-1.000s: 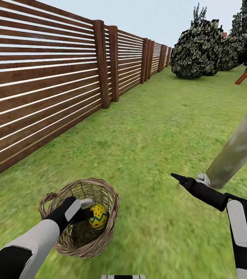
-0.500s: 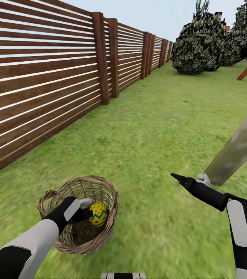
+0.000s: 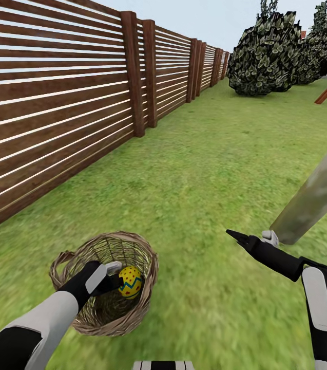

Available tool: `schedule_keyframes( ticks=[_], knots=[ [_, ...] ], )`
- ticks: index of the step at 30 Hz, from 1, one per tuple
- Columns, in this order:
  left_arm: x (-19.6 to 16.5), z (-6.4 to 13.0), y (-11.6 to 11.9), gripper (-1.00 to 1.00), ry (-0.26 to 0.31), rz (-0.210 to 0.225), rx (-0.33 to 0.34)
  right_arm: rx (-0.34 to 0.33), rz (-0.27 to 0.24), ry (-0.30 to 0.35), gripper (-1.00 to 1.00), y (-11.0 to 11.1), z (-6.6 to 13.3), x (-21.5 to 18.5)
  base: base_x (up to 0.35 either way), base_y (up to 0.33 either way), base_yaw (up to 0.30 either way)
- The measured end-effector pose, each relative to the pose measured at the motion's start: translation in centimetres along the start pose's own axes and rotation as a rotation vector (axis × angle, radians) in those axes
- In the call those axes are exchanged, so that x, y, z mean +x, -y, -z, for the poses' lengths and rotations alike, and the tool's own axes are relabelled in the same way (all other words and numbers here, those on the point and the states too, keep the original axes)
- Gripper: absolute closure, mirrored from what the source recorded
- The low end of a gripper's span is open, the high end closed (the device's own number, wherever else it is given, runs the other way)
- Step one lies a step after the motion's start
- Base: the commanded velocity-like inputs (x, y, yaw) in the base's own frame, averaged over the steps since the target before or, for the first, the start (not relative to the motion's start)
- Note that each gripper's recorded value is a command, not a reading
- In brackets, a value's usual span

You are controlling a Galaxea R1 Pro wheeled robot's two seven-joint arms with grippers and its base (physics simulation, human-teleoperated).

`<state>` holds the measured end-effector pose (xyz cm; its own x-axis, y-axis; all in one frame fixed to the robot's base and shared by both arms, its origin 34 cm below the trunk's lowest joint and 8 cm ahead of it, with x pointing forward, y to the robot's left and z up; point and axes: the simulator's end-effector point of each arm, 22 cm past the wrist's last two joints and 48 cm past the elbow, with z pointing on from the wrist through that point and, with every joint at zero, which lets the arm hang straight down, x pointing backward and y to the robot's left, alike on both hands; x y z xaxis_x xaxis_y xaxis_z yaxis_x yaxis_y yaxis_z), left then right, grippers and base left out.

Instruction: Take the three Easter eggs out of the wicker basket on the lawn in the garden, then place them on the lawn next to a single tree (choose any tree) so that all three eggs are next to the same tree and none are left in the basket.

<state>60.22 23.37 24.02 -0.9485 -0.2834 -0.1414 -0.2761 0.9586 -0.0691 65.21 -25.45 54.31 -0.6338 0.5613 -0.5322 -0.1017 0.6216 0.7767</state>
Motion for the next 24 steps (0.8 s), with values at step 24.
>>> schedule_keyframes(
  ticks=[24],
  knots=[
    [-1.4, 0.1, 2.0, -1.0, 0.068, 0.014, 0.093, -0.227, 0.019, -0.017, -1.0, -4.4, 1.7, 0.2, 0.0, 0.0, 0.0]
  ],
)
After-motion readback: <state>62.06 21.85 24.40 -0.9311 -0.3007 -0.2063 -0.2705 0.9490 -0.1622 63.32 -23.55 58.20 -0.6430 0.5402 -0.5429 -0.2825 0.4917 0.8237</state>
